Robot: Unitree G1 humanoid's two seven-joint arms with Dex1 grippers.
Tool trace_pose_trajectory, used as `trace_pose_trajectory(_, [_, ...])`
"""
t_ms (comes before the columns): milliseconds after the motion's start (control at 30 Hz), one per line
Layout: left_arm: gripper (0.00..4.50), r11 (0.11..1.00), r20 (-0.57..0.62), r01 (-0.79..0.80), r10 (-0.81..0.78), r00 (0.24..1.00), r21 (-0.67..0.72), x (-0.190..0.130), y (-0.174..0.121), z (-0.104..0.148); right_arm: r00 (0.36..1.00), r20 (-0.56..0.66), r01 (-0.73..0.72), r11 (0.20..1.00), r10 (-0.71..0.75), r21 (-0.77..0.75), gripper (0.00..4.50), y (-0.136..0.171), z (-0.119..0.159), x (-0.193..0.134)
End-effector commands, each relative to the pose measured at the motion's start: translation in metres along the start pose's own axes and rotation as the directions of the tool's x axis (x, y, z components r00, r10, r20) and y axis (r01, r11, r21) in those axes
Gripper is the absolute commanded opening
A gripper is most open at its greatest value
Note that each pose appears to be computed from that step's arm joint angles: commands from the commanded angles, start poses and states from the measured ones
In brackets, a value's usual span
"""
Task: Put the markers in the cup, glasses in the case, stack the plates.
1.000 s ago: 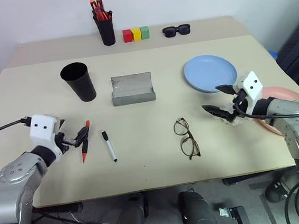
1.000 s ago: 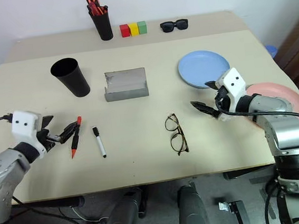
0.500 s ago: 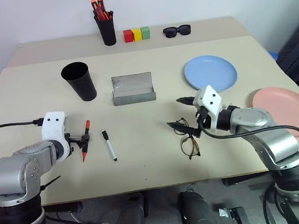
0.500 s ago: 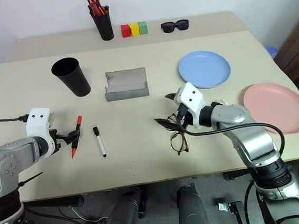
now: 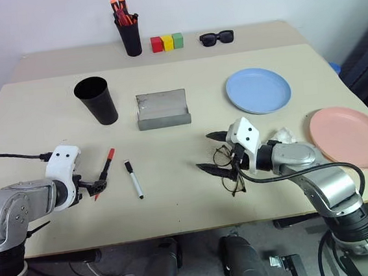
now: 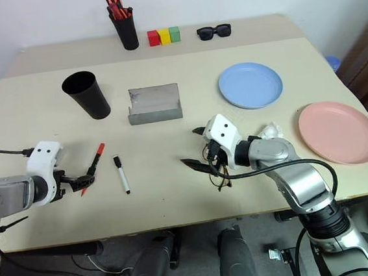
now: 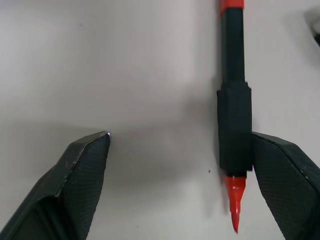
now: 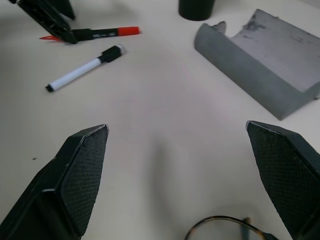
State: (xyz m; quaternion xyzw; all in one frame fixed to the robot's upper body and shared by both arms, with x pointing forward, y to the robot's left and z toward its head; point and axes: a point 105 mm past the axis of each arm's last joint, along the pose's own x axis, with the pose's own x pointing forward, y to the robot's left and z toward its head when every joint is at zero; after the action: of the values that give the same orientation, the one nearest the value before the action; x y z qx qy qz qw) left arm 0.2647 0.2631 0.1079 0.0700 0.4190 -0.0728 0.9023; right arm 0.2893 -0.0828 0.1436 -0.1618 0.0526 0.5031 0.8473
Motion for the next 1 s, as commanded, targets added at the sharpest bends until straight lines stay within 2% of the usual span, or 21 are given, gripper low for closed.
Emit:
trace_pose_trajectory(33, [2.59, 1.000, -0.055, -0.016, 0.018, 0.998, 0.025, 0.000, 0.003, -0.009, 0.999, 0.050, -0.007, 0.999, 0.009, -0.047, 4.50, 0.003, 0.016, 0.001])
trace_pose_trajectory(200, [0.16, 1.000, -0.052, -0.001, 0.002, 0.999, 0.025, -0.001, 0.001, -0.008, 0.998, 0.055, -0.012, 0.999, 0.014, -0.043, 4.50, 0.006, 0.017, 0.004])
trace_pose_trajectory(333, [0.07, 1.000, -0.037, -0.023, 0.023, 0.999, 0.014, -0.001, 0.004, -0.006, 0.998, 0.054, -0.015, 0.999, 0.017, -0.037, 4.50, 0.008, 0.016, 0.005])
trace_pose_trajectory(400, [0.07, 0.998, 0.017, -0.055, 0.056, 0.998, -0.027, -0.002, 0.011, 0.003, 0.998, 0.054, -0.015, 0.999, 0.016, -0.036, 4.50, 0.009, 0.016, 0.005])
trace_pose_trajectory(500, [0.07, 0.999, 0.310, -0.045, 0.047, 0.950, -0.015, -0.017, 0.011, 0.042, 0.998, 0.055, -0.013, 0.999, 0.015, -0.038, 4.50, 0.008, 0.018, 0.005])
trace_pose_trajectory(533, [0.07, 0.999, 0.374, -0.041, 0.038, 0.927, 0.000, -0.023, 0.010, 0.050, 0.998, 0.056, -0.012, 0.999, 0.014, -0.038, 4.50, 0.007, 0.018, 0.005])
trace_pose_trajectory(667, [0.07, 0.988, 0.592, 0.031, -0.114, 0.798, 0.150, -0.051, -0.016, 0.076, 0.997, 0.082, 0.012, 0.999, -0.008, -0.050, 4.50, 0.000, 0.025, 0.006])
trace_pose_trajectory(733, [0.07, 0.985, 0.751, 0.046, -0.155, 0.642, 0.164, -0.075, -0.025, 0.098, 0.988, 0.140, 0.073, 0.995, -0.063, -0.064, 4.50, -0.013, 0.039, 0.011])
trace_pose_trajectory(800, [0.07, 0.994, 0.834, 0.000, -0.089, 0.544, 0.106, -0.083, -0.020, 0.117, 0.978, 0.184, 0.119, 0.990, -0.103, -0.077, 4.50, -0.024, 0.050, 0.017])
trace_pose_trajectory(833, [0.07, 0.996, 0.849, -0.018, -0.060, 0.526, 0.082, -0.083, -0.018, 0.122, 0.975, 0.194, 0.128, 0.988, -0.110, -0.082, 4.50, -0.026, 0.053, 0.019])
trace_pose_trajectory(933, [0.07, 0.989, 0.918, -0.125, 0.117, 0.379, -0.074, -0.085, -0.005, 0.155, 0.948, 0.278, 0.185, 0.978, -0.152, -0.094, 4.50, -0.039, 0.075, 0.031])
trace_pose_trajectory(1000, [0.07, 0.978, 0.933, -0.169, 0.169, 0.317, -0.120, -0.083, -0.001, 0.166, 0.935, 0.317, 0.198, 0.975, -0.158, -0.098, 4.50, -0.043, 0.086, 0.037])
